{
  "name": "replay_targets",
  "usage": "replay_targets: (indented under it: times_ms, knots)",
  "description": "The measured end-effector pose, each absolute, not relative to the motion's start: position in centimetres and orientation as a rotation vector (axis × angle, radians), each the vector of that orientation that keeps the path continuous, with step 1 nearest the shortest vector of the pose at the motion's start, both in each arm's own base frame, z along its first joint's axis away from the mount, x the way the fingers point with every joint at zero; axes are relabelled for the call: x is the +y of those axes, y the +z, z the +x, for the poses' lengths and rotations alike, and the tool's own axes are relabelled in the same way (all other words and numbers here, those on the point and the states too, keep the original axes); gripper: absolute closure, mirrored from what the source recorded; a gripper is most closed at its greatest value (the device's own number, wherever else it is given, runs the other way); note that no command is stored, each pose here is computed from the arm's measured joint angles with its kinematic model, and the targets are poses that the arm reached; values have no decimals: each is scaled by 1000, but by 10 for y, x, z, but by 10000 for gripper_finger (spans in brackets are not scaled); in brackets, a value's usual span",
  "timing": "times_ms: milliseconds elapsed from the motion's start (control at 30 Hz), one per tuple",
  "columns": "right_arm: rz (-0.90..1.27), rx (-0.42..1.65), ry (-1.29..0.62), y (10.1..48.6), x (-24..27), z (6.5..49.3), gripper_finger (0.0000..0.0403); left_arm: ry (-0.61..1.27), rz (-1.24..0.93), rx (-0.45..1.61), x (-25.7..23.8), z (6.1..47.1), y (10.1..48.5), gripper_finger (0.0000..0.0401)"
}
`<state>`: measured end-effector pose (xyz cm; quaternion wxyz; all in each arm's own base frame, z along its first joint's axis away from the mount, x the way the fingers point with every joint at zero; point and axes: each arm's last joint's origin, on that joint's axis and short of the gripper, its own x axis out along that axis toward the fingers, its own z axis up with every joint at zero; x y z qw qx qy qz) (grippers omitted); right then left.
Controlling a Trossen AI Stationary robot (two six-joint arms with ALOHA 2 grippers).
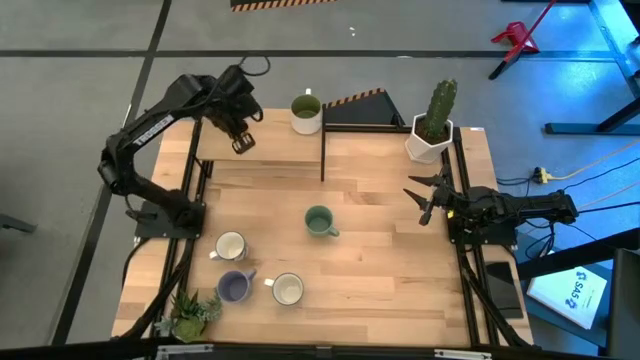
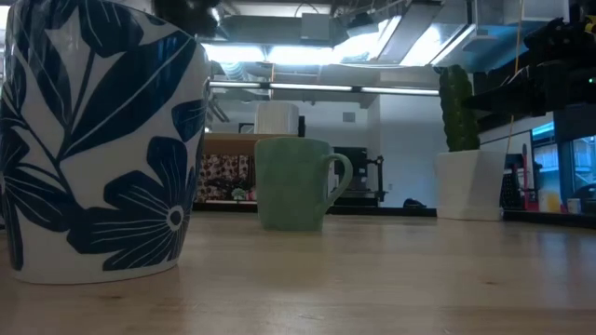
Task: Place coffee mugs
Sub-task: Put the patterned blue mug on the shelf
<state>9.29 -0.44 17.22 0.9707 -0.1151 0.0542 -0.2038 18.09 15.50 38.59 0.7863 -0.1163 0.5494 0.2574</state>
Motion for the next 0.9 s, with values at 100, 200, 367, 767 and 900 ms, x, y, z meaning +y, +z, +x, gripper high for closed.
replay_targets:
  times_ms: [100,200,367,767,900]
  knots:
    - [-233,110,-411,172,-4,93,226,342,-326,1113,127,184,394,399]
    - [-229,109,-412,172,-4,93,226,232,-395,1193,96,184,395,384]
    - [-231,110,-412,172,-4,93,226,137,-402,1208,44,183,396,338]
    - [-255,115,-412,172,-4,93,226,92,-303,1496,-19,177,325,215]
    - [-255,115,-413,172,-4,93,226,83,-246,1566,-21,178,286,207]
